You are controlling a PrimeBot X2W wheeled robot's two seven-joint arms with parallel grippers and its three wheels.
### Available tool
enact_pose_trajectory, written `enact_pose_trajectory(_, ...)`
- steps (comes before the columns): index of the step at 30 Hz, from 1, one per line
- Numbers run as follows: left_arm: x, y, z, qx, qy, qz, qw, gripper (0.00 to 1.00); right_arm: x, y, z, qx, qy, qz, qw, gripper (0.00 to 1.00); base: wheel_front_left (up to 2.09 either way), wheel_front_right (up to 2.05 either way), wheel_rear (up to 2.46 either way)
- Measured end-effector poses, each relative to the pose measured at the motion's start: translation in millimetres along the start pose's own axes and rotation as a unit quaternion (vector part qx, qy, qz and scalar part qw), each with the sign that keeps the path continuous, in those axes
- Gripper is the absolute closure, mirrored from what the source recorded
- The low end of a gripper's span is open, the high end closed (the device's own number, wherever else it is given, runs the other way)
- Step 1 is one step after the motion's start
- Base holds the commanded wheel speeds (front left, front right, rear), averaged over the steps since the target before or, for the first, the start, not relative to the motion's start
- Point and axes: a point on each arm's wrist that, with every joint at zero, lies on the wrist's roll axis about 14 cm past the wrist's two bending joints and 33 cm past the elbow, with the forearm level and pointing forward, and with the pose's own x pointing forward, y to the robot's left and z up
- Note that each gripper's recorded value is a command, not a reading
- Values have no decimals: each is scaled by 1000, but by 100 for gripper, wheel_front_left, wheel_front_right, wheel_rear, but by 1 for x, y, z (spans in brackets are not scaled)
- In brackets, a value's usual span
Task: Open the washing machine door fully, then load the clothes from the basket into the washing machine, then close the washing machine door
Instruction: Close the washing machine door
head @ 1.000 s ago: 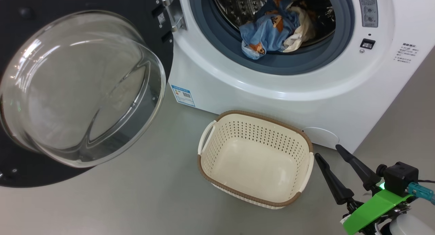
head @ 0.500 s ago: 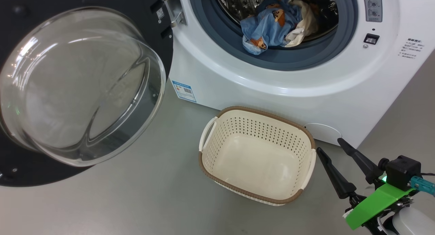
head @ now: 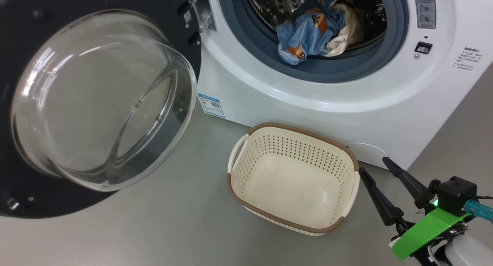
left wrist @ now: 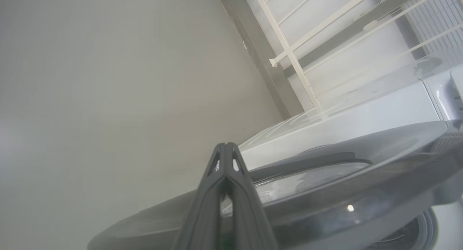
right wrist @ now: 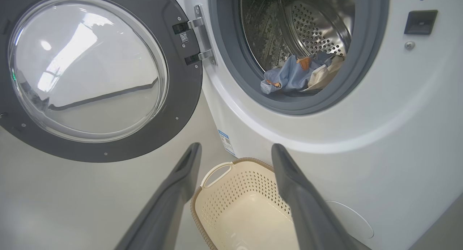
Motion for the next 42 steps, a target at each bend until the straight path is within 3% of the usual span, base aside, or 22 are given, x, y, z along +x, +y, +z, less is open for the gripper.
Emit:
enact_pose_trajectory(10, -7, -16, -25, 20, 79, -42, 996, 100, -1, 3, 7, -7, -6, 0, 1000, 0, 0, 0, 0)
enact_pose_trajectory(22, -29, -53, -67, 101, 168, -117, 974, 100, -5, 7, 24, -19, -25, -7, 999, 0, 0, 0, 0)
enact_pose_trajectory(33, -52, -97, -109, 161, 235, -206, 936, 100, -14, 11, 31, -21, -34, -18, 999, 0, 0, 0, 0)
enact_pose_trajectory(42, -68, -133, -147, 222, 286, -269, 892, 100, -34, -1, 36, -22, -43, -54, 997, 0, 0, 0, 0)
